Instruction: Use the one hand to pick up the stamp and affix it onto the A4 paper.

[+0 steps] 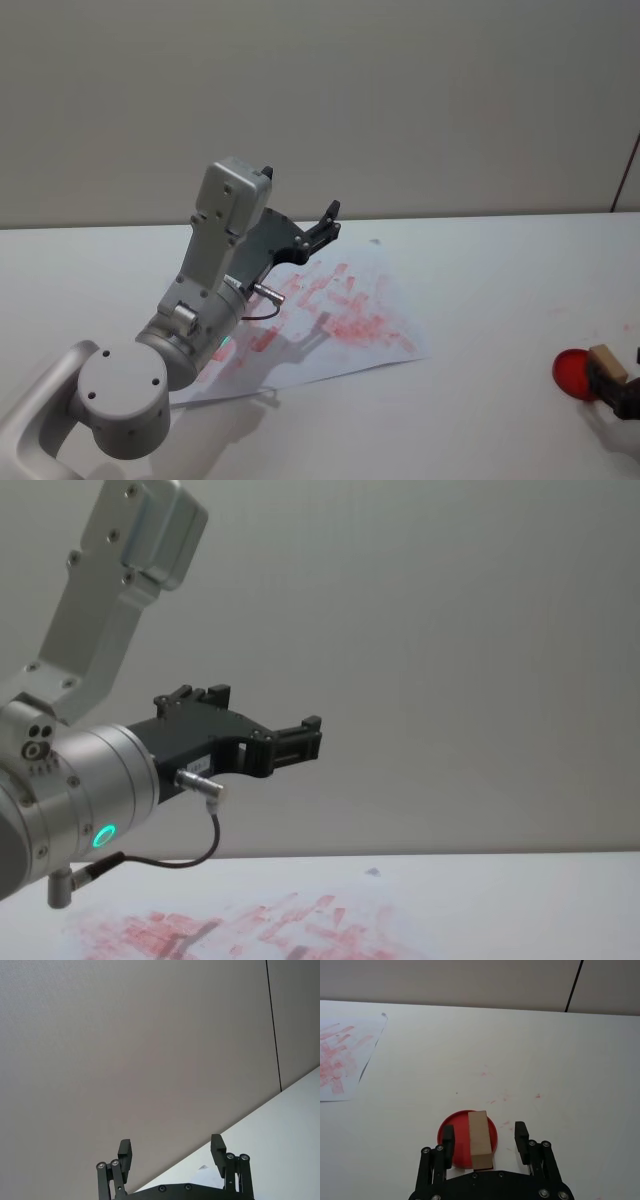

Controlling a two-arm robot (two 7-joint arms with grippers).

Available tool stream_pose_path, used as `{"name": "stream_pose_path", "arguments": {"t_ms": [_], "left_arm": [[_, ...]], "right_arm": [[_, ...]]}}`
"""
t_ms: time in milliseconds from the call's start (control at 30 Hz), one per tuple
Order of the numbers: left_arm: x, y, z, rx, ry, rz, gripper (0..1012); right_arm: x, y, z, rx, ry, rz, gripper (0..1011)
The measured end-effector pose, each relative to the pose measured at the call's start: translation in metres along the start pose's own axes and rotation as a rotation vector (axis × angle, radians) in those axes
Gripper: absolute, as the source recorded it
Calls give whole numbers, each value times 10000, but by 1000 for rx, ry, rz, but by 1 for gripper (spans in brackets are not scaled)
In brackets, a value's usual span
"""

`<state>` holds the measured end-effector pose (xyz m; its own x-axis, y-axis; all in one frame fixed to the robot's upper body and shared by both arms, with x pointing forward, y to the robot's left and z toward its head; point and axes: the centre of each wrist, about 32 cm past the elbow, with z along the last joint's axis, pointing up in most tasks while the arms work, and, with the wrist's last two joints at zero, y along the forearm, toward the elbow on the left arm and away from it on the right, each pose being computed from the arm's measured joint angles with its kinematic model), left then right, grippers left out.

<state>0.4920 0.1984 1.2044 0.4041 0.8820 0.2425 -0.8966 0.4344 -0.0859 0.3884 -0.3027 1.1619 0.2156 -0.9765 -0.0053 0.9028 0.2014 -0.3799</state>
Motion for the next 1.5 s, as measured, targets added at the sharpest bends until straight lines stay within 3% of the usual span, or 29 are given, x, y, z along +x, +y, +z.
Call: {"name": "stream_pose_path", "arguments": {"t_ms": [33, 567, 767, 1000, 1500], "left_arm": [[0, 0, 0, 0, 0, 0, 1001], [0, 0, 0, 0, 0, 0, 1001], [0, 0, 0, 0, 0, 0, 1001], [0, 0, 0, 0, 0, 0, 1001], [0, 0, 0, 0, 0, 0, 1001]], "right_arm": [[0, 0, 0, 0, 0, 0, 755], [-3, 10, -2, -8, -2, -2, 229], [-2, 14, 1, -5, -4, -2, 212], [-1, 42, 41, 36, -16, 13, 212], [-54, 282, 280, 206, -50, 142, 213]]}}
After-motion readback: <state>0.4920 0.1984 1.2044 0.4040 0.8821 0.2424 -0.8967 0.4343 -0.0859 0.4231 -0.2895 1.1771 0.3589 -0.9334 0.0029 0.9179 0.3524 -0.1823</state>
